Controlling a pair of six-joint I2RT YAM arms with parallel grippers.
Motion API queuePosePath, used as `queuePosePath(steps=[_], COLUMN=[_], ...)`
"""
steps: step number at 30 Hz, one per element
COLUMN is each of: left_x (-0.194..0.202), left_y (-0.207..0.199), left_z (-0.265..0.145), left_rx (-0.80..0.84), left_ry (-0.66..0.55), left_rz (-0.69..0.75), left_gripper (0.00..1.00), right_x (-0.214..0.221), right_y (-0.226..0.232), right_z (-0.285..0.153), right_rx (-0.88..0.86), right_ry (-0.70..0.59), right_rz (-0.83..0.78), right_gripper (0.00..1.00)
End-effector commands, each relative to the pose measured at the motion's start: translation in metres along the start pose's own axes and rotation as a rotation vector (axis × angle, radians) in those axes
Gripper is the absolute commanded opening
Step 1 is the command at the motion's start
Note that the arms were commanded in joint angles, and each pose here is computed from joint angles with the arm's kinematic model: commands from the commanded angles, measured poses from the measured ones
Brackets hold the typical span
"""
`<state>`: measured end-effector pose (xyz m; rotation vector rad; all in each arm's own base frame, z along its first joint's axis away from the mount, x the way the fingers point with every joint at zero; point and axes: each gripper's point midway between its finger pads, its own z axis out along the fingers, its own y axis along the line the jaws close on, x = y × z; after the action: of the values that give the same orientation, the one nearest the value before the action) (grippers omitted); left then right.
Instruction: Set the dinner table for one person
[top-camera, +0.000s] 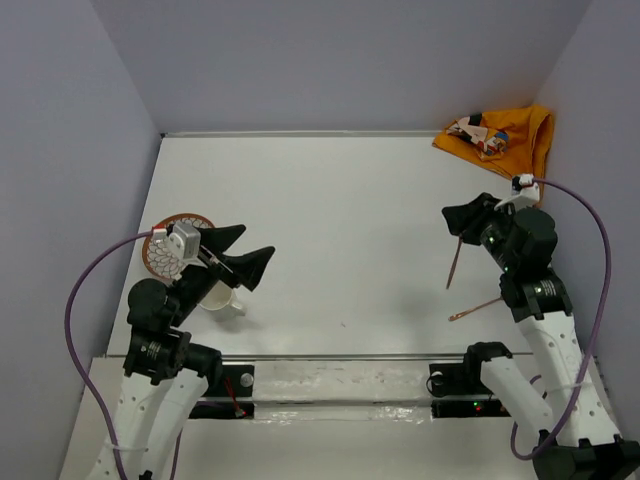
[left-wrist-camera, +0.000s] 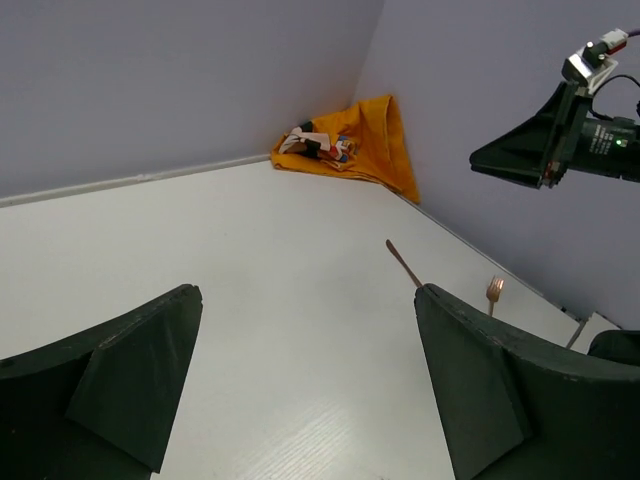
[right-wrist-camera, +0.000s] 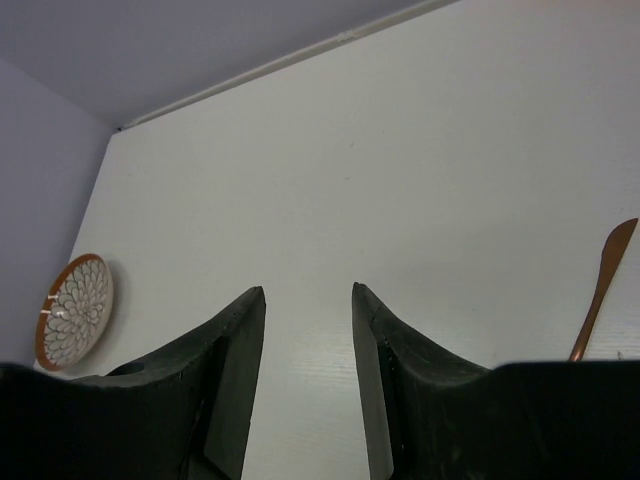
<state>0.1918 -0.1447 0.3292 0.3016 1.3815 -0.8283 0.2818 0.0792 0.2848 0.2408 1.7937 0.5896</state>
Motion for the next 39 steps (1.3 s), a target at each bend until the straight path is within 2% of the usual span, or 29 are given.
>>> queuePosePath(steps=[1, 7, 8, 11, 16, 17, 19, 20, 22, 31, 39], left_x=[-0.028, -0.032, -0.032, -0.030, -0.027, -0.027, -0.027, -0.026, -0.026, -0.023, -0.015], left_y=[-0.020, -0.027, -0.028, -0.030, -0.032, -0.034, -0.034, -0.035, -0.036, -0.039, -0.031], left_z=[-0.005, -0.010, -0.009, -0.009, -0.008, -0.008, -0.007, -0.007, -0.007, -0.005, 0.003], left_rx=[0.072, 0.093, 0.097, 0.104, 0.107, 0.114, 0.112, 0.116, 0.118, 0.132, 0.104], left_ry=[-0.079, -0.098, -0.099, -0.097, -0.085, -0.084, -0.084, -0.081, -0.079, -0.063, -0.030], left_rz=[0.068, 0.074, 0.072, 0.064, 0.048, 0.043, 0.039, 0.037, 0.039, 0.030, 0.023], left_gripper=[0.99, 0.99, 0.99, 0.99, 0.99, 0.99, 0.99, 0.99, 0.99, 0.99, 0.99], right_x=[-0.039, -0.061, -0.075, -0.080, -0.096, -0.101, -0.107, -0.100, -0.117, -0.134, -0.102], right_y=[0.006, -0.024, -0.028, -0.046, -0.088, -0.098, -0.116, -0.139, -0.150, -0.235, -0.281], right_z=[0.019, 0.067, 0.073, 0.104, 0.156, 0.173, 0.187, 0.200, 0.212, 0.274, 0.323], right_rx=[-0.003, 0.139, 0.166, 0.244, 0.424, 0.459, 0.516, 0.572, 0.592, 0.766, 0.740], right_ry=[-0.126, -0.205, -0.264, -0.270, -0.323, -0.343, -0.348, -0.330, -0.358, -0.292, -0.114], right_rz=[0.006, 0.032, 0.039, 0.031, -0.042, -0.085, -0.098, -0.111, -0.124, -0.321, -0.591], right_gripper=[0.45, 0.37, 0.34, 0.34, 0.36, 0.42, 0.45, 0.49, 0.50, 0.52, 0.53])
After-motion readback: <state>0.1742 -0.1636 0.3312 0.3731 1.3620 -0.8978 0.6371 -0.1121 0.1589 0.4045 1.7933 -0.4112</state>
